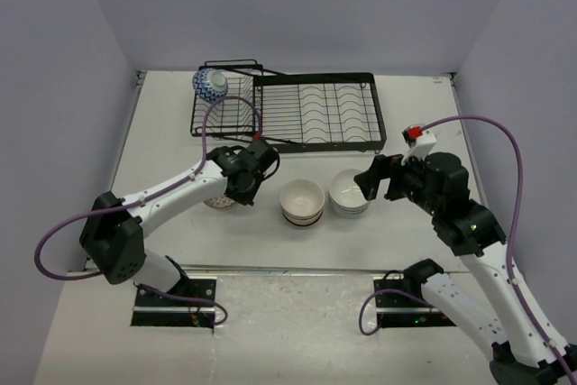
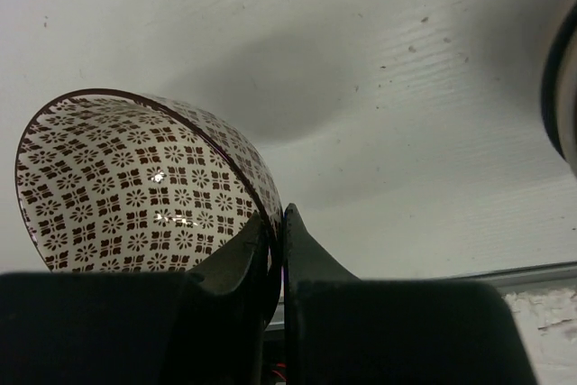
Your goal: Unload the bowls from the dish rack
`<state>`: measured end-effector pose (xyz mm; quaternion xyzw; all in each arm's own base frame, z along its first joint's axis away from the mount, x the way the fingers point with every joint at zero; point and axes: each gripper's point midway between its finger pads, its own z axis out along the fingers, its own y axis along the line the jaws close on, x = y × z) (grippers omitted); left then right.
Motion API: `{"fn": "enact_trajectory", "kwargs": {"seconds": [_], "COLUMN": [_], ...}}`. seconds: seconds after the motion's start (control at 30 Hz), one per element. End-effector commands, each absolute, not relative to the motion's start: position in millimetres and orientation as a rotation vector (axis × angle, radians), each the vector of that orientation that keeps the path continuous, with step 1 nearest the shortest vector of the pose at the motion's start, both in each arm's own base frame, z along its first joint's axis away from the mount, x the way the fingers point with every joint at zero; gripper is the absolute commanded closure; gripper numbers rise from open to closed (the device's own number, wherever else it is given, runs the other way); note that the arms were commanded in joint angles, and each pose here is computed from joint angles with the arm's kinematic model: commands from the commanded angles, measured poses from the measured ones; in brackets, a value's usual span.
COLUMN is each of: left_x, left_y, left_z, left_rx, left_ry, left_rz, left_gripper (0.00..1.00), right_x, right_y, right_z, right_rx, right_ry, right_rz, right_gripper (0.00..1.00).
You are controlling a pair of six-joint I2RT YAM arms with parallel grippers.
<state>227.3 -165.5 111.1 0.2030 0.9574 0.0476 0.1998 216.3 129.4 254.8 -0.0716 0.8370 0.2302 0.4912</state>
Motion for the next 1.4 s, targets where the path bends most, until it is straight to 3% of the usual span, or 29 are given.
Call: {"fn": "enact_trajectory", "kwargs": {"seconds": [0.0, 0.33, 0.5, 0.6, 0.8, 1.0, 1.03, 1.07, 1.17, 1.37], "left_x": [244.6, 253.7, 251.6, 249.2, 248.2, 262.4, 271.5, 277.3, 310.0, 411.3], "left_y": [-169.3, -168.8, -162.6, -160.0, -169.9, -185.0, -179.9, -175.6, -163.6, -127.1], "left_z": [101.4, 67.3, 59.5, 58.1, 81.2, 190.6, 227.9, 245.8, 298.0, 353.4], "left_rx": [0.526, 0.407, 0.359, 0.336, 0.334, 0.23, 0.161, 0.112, -0.065, -0.159], "left_ry": [2.619, 2.613, 2.608, 2.605, 2.569, 2.332, 2.24, 2.195, 2.052, 1.777], "left_rz": [0.16, 0.207, 0.228, 0.226, 0.106, -0.136, -0.148, -0.155, -0.331, -1.086], "left_gripper": [1.0, 1.0, 0.88, 0.73, 0.3, 0.22, 0.04, 0.0, 0.0, 0.0], "right_x": [218.0, 214.3, 214.9, 215.0, 217.0, 217.1, 217.3, 217.3, 217.7, 216.4], "right_y": [125.5, 125.6, 126.9, 127.7, 126.5, 126.5, 126.6, 126.9, 128.1, 129.4], "right_z": [261.5, 263.4, 262.8, 262.7, 262.9, 262.9, 263.2, 264.2, 263.9, 265.4], "right_rx": [-0.156, -0.163, -0.167, -0.17, -0.162, -0.164, -0.164, -0.165, -0.17, -0.18], "right_ry": [2.014, 2.0, 1.999, 2.001, 2.0, 2.001, 2.0, 1.995, 1.994, 1.98], "right_rz": [0.535, 0.546, 0.553, 0.555, 0.545, 0.543, 0.544, 0.546, 0.552, 0.564], "right_gripper": [0.01, 0.01, 0.01, 0.01, 0.01, 0.01, 0.01, 0.01, 0.01, 0.01]}}
